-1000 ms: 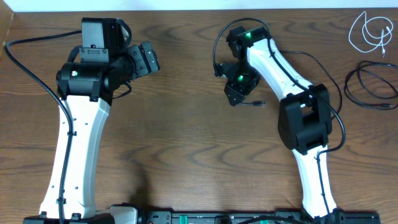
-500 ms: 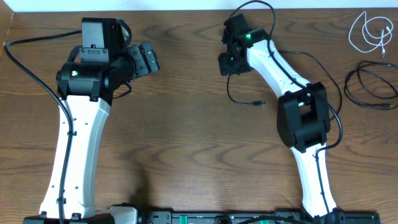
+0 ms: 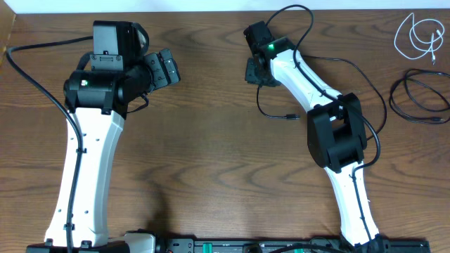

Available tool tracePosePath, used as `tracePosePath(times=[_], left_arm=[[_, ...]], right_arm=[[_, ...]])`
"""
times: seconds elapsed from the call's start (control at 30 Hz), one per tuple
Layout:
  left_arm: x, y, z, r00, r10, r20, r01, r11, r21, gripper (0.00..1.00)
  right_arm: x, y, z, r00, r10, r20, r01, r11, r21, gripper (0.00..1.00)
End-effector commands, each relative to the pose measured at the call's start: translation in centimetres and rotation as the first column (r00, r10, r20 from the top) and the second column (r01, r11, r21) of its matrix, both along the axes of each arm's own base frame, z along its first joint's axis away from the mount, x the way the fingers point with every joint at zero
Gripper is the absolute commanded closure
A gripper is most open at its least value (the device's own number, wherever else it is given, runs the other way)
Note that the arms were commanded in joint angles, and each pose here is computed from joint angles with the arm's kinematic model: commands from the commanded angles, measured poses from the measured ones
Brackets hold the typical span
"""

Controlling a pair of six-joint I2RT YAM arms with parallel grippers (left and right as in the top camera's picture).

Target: Untangle cables

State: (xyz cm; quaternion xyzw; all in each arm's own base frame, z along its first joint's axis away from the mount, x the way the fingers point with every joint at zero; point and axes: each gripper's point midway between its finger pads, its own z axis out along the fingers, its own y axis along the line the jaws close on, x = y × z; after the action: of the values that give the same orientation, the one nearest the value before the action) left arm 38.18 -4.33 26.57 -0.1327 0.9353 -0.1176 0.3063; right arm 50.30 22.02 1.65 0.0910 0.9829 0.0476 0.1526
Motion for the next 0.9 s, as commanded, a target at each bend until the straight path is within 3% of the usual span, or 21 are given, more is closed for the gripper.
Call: tracePosePath(times=[0.0,0.2,0.4,0.47,0.5,0.57,0.77,0.87], left_arm=[[0.0,0.1,-0.8,1.0,0.01,-0.025,-0.01,1.0,-0.002,0.06],[0.0,0.1,-0.8,1.0,0.01,-0.025,-0.01,1.0,-0.002,0.06],[-0.2,0.1,-0.9,0.999,0.01,-0.031,-0.01,1.0,-0.001,0.06],[-0.2,0.1,-0.9,0.999,0.011,-0.032,-0.011,1.0,-0.001,0.06],[-0.2,0.1,-0.9,0.999,0.011,-0.032,-0.011,1.0,-0.001,0.06],[-0.2,0.1,-0.9,0.999,0.011,-0.032,-0.011,1.0,-0.001,0.06],[-0.2,0.1,-0.9,0.999,0.01,-0.032,-0.01,1.0,-0.001,0.05],[-0.2,0.1,-0.9,0.999,0.01,-0.031,-0.01,1.0,-0.001,0.06]], right_arm=[[-0.2,-0.9,-2.5,0.998,-0.06,-0.029,0.059,0.998,-0.032,0.65],[-0.1,-0.9,-2.9,0.998,-0.06,-0.029,0.059,0.998,-0.033,0.81],[-0.2,-0.6,-4.0,0.998,-0.056,-0.042,0.055,0.998,-0.027,0.83],[-0.2,-0.6,-4.0,0.998,-0.055,-0.042,0.054,0.998,-0.026,0.89],[-0.2,-0.6,-4.0,0.998,-0.054,-0.044,0.053,0.998,-0.023,0.98],[-0.1,-0.3,-3.9,0.998,-0.035,-0.045,0.034,0.999,-0.007,0.99],[1.1,-0.7,1.8,0.984,0.177,0.024,-0.178,0.982,0.064,0.99],[1.4,-1.7,9.1,0.934,0.325,0.149,-0.347,0.924,0.159,0.99]])
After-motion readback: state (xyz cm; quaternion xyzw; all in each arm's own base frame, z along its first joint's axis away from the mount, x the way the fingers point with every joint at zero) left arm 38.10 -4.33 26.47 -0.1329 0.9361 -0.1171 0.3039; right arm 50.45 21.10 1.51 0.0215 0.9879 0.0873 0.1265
